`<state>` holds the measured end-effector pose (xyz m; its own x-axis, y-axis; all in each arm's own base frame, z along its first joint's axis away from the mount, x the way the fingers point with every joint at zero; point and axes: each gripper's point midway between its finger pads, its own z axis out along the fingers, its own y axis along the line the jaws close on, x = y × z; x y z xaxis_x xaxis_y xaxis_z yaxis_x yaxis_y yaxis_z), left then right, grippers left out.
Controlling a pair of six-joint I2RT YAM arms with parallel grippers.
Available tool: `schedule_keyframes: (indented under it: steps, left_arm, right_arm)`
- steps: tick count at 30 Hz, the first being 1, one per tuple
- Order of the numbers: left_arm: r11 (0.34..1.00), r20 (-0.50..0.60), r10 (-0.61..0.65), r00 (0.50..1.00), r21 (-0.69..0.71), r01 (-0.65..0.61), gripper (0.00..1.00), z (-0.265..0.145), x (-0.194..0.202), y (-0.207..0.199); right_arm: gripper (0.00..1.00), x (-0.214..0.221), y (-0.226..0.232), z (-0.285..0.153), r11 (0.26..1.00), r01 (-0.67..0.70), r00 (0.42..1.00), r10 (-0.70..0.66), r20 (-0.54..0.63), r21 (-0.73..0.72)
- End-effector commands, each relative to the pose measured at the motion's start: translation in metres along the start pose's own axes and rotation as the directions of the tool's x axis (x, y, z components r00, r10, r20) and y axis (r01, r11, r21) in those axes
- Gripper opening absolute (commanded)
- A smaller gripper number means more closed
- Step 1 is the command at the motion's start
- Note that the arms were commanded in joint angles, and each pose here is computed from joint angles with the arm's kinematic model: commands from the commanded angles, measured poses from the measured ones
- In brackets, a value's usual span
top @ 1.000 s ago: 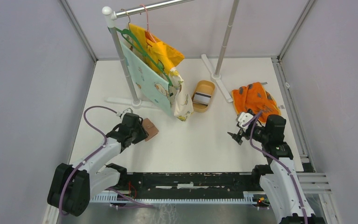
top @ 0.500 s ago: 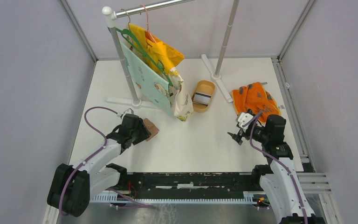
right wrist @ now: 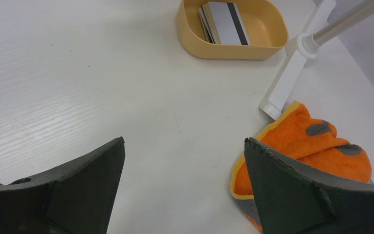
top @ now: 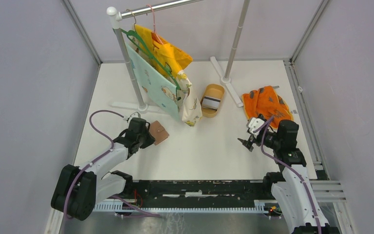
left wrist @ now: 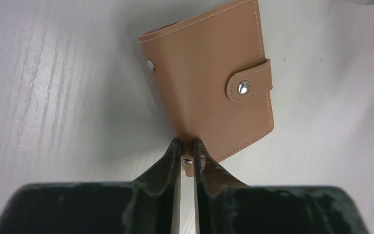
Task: Put the credit cards into the card holder
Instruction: Pick up the card holder from the center of the board.
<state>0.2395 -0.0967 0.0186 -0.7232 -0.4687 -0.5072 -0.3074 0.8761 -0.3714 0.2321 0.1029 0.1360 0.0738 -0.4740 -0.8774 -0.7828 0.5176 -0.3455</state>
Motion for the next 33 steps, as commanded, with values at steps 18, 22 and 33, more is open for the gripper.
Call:
schedule_keyframes:
  steps: [18,22,33]
  left_arm:
    - [0.792,0.014,0.158,0.987,0.595,-0.135,0.02,-0.071,0.05,-0.133]
    - [0.728,0.047,0.192,0.98,0.663,-0.174,0.02,-0.087,0.075,-0.168]
    - [0.661,0.061,0.282,0.957,0.711,-0.24,0.02,-0.085,0.151,-0.244]
  right_arm:
    - [0.98,-0.021,0.098,-0.011,0.852,0.44,0.862,-0.313,0.399,-0.282]
    - [0.98,-0.022,0.111,-0.01,0.829,0.455,0.852,-0.3,0.43,-0.324]
    - [0.82,-0.012,0.12,0.002,0.825,0.39,0.895,-0.234,0.381,-0.409]
